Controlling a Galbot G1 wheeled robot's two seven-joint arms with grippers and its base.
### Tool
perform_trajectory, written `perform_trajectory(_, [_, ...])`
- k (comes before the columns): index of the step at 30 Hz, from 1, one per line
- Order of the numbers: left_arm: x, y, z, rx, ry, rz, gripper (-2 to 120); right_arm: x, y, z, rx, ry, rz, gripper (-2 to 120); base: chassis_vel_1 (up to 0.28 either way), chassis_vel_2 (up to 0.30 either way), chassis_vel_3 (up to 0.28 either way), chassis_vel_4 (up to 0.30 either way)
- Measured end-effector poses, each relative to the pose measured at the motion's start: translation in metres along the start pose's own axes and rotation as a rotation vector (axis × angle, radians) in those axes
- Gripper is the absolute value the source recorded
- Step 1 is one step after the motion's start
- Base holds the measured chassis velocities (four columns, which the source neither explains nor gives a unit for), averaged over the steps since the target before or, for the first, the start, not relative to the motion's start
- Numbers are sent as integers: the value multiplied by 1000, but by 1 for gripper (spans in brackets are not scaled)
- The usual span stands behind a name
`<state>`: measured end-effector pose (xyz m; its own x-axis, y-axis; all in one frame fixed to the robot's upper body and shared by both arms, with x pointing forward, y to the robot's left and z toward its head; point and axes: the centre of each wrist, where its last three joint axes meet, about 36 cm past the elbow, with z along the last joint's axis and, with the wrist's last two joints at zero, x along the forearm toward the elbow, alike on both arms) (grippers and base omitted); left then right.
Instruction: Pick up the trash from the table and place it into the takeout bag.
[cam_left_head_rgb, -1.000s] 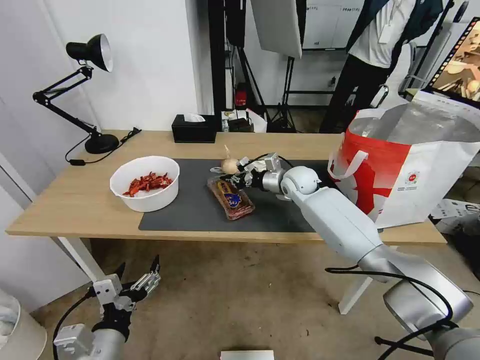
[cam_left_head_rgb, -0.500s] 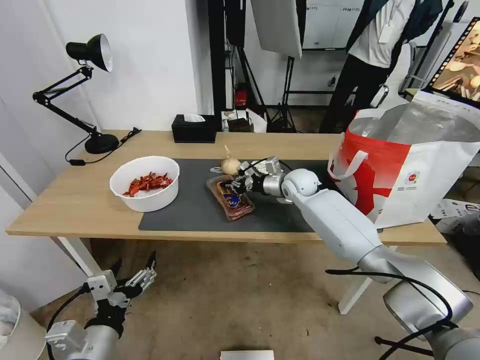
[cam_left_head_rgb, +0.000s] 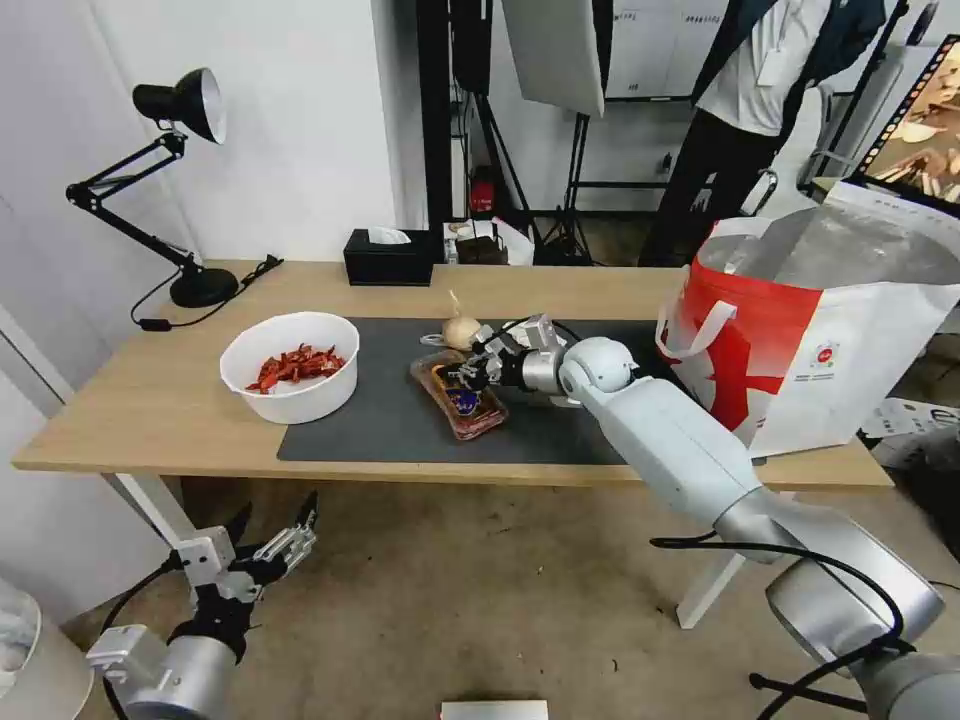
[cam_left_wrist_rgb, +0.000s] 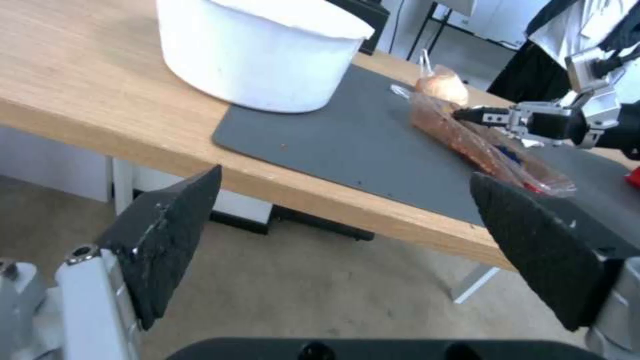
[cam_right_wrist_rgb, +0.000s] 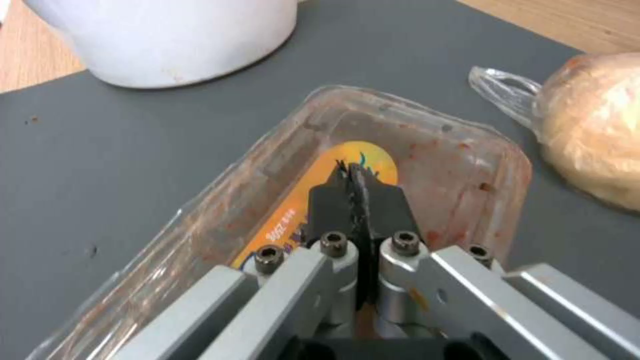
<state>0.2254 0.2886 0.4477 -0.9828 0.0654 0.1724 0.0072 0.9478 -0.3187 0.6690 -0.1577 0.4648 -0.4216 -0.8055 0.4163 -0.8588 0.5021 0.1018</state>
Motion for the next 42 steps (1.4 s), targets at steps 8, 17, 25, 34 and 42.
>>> perform_trajectory(8, [-5,0,-6,104,6,63,100,2,1,-2,12,4,-1,0,0,0,0,0])
perform_trajectory(17, [-35,5,-43,339,78,245,100,8,0,0,20,12,7,0,0,0,0,0])
perform_trajectory(25, [-70,20,-65,466,179,328,100,16,-3,1,25,14,14,0,0,0,0,0])
perform_trajectory(34, [-123,41,-82,596,307,326,100,20,-2,1,28,12,12,0,0,0,0,0])
perform_trajectory(42, [-161,36,-90,565,368,331,100,23,-6,-1,30,14,16,0,0,0,0,0])
